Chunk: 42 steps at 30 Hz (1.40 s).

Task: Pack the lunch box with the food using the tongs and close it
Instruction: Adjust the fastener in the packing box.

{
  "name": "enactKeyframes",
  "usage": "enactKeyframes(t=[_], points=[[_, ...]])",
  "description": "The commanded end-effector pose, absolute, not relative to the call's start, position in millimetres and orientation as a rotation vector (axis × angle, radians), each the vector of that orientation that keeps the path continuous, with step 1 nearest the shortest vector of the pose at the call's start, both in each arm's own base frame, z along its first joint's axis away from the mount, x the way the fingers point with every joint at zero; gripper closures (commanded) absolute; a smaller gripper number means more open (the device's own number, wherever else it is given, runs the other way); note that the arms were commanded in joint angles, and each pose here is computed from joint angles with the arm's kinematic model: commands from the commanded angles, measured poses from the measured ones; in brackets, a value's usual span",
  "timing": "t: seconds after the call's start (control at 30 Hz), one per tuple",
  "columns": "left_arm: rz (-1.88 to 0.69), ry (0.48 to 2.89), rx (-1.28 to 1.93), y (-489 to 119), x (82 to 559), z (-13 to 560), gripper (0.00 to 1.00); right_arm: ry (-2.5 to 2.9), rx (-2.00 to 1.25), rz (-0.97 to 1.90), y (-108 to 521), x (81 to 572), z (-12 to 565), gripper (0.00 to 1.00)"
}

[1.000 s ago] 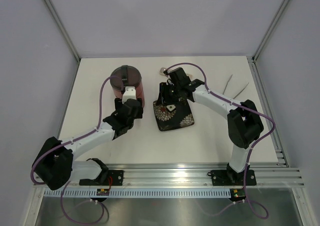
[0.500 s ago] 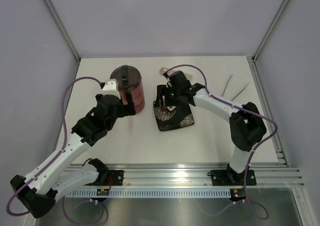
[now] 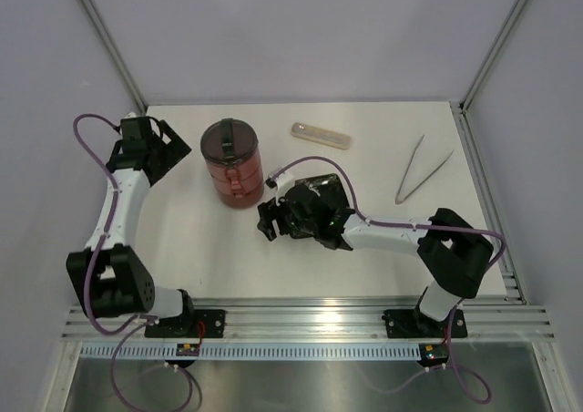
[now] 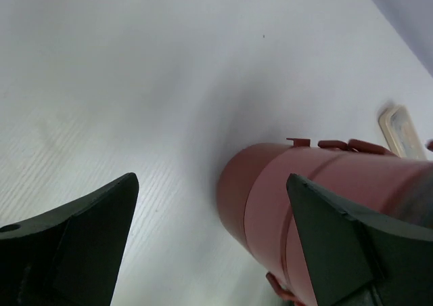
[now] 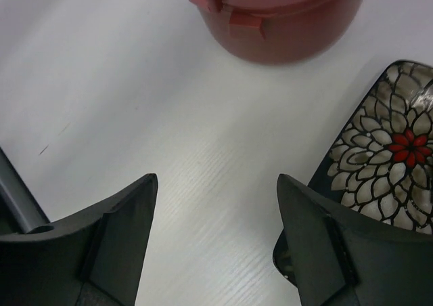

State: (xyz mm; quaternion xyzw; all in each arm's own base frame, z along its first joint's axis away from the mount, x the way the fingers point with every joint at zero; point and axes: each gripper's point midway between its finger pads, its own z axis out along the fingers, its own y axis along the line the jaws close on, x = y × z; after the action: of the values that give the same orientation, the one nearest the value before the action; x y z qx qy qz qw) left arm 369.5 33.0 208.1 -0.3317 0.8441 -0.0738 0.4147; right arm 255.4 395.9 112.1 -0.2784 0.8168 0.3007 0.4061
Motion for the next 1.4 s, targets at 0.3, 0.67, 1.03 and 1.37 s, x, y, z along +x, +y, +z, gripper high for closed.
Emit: enactKeyframes(t=[0.3,0.67,1.03,1.37], points=[[-0.584,2.108,-0.814,8.3,490.8,181.3,0.05,1.829,-0.325,0.634,432.6,321.7,173.9,0.14],[-0.737,2.243,-0.751,-40.2,508.9,131.9,0.06,1.812,-0.163,0.571,444.9,339.7,177.5,0.05],[-0.781,2.256,-0.747,-66.4,468.1,122.0,0.07,1.825,-0.196,0.546,422.3,318.0,159.4,0.08],[-0.726,2.277,-0.752,-63.0,446.8,116.3,0.08,1.806,-0.239,0.583,427.5,299.7,159.1,0.11]])
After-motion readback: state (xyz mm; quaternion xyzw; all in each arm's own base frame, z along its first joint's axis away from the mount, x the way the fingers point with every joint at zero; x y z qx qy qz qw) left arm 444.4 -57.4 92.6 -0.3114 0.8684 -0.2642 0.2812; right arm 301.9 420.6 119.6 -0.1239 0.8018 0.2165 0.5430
